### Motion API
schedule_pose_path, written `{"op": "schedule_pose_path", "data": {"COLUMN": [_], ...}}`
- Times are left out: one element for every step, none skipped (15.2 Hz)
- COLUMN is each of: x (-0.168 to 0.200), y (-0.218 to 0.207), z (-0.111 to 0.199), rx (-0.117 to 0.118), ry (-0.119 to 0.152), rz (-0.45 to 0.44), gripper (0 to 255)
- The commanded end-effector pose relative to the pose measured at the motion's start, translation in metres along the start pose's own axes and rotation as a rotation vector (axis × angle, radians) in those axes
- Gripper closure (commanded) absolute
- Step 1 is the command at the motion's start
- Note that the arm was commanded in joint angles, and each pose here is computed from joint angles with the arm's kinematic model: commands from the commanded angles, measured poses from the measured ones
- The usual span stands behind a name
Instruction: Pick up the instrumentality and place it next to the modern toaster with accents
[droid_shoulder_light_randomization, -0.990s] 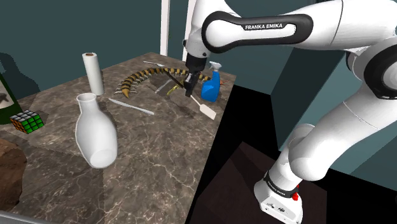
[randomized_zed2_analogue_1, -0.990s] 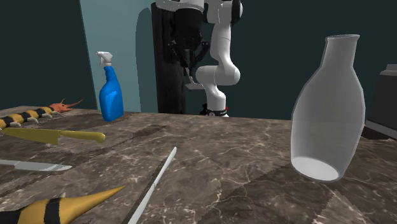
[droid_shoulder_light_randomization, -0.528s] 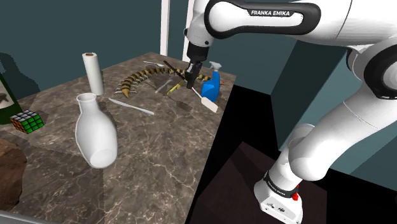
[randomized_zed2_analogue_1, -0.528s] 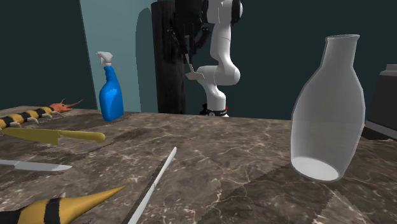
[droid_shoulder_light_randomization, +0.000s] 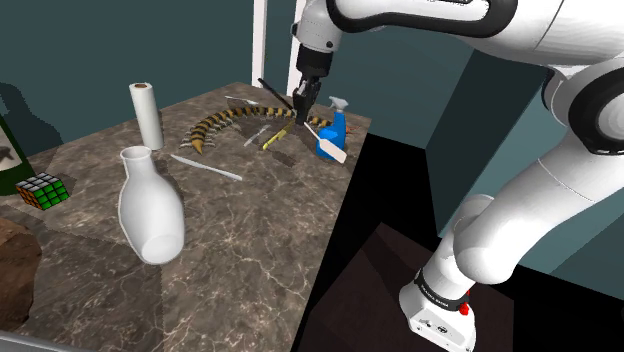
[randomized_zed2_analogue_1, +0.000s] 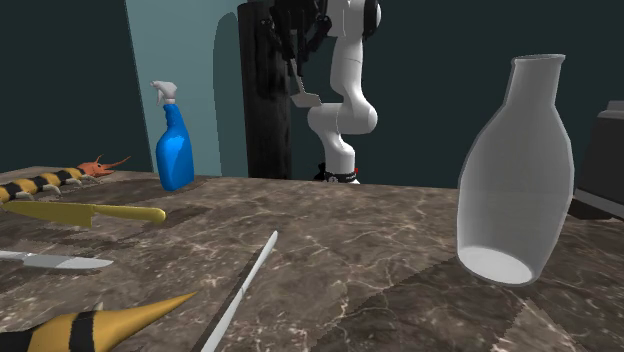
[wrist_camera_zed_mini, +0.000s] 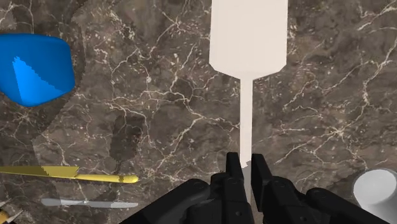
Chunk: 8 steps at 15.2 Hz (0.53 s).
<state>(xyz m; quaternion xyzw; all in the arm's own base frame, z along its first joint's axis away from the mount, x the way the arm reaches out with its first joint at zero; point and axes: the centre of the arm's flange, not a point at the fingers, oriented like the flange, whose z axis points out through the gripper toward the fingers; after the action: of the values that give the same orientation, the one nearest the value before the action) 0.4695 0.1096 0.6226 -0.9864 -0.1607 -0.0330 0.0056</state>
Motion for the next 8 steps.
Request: {"op": "schedule_pose_path", "data": {"x": [0.001, 0.002, 0.002, 0.002, 0.002, 0.0, -0.003, -0.005], "y": [0.0, 0.0, 0.0, 0.0, 0.0, -0.013, -0.026, -0.039], "z": [-0.01, -0.015, -0.02, -0.026, -0.027, -0.027, -0.027, -0.027], "rx": [0.0, 0.0, 0.0, 0.0, 0.0, 0.0, 0.0, 0.0], "ry": [-0.001, -0.001, -0.001, -0.001, -0.001, -0.001, -0.001, -0.001], "rz": [0.0, 0.0, 0.0, 0.0, 0.0, 0.0, 0.0, 0.0], "gripper": [255, 255, 255, 255, 255, 255, 255, 255]}}
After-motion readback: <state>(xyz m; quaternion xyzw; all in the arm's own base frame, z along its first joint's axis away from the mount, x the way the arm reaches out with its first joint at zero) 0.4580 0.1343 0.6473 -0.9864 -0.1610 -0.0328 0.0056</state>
